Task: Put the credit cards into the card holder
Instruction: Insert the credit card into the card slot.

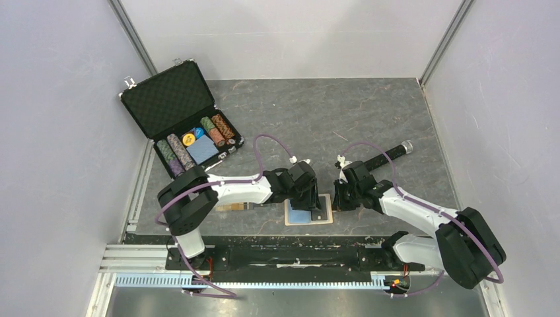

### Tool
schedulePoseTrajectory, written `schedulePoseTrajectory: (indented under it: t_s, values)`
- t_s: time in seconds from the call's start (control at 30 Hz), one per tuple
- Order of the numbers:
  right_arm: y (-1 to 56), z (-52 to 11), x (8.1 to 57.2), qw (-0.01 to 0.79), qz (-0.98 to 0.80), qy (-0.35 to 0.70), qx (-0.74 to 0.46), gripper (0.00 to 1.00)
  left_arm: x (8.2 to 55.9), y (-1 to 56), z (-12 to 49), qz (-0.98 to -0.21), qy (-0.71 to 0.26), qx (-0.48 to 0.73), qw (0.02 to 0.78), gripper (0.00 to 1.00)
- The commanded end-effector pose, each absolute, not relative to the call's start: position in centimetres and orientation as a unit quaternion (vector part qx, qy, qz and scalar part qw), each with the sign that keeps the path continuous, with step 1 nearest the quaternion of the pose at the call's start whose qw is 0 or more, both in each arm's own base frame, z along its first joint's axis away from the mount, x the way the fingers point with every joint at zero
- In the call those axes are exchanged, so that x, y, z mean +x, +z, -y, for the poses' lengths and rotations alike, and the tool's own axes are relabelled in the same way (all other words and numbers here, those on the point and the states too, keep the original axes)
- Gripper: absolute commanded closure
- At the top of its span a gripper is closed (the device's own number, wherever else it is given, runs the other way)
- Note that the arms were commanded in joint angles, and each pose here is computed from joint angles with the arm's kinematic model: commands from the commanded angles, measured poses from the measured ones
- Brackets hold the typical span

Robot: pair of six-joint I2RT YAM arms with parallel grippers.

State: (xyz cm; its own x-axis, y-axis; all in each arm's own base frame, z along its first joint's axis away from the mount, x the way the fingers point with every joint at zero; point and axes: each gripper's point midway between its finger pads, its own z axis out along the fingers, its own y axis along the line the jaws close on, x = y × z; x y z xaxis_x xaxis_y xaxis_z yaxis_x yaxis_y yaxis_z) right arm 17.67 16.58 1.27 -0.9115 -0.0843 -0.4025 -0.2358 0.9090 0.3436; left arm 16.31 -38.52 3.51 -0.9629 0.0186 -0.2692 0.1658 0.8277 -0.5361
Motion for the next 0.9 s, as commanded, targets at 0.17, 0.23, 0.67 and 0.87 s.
schedulePoseTrajectory:
  t_s: [0.17,0.23,0.67,0.87]
  values:
    - [1.9,-16.0,18.1,0.212,-0.957,0.18,-0.086,0.99,17.3,9.0,37.3,-0.924,-0.325,0.061,0.193,0.45]
    - [2.5,-16.1,18.5,0.221,-0.954,0.184,-0.086,0.97,17.5,10.3,37.0,-0.916,-0.341,0.06,0.2,0.45]
    - [4.9,-16.8,19.6,0.255,-0.942,0.199,-0.089,0.83,21.4,16.8,28.3,-0.85,-0.47,-0.044,0.234,0.45]
    - [5.6,-17.2,20.0,0.261,-0.939,0.207,-0.089,0.78,21.7,16.0,22.2,-0.867,-0.425,-0.07,0.25,0.44]
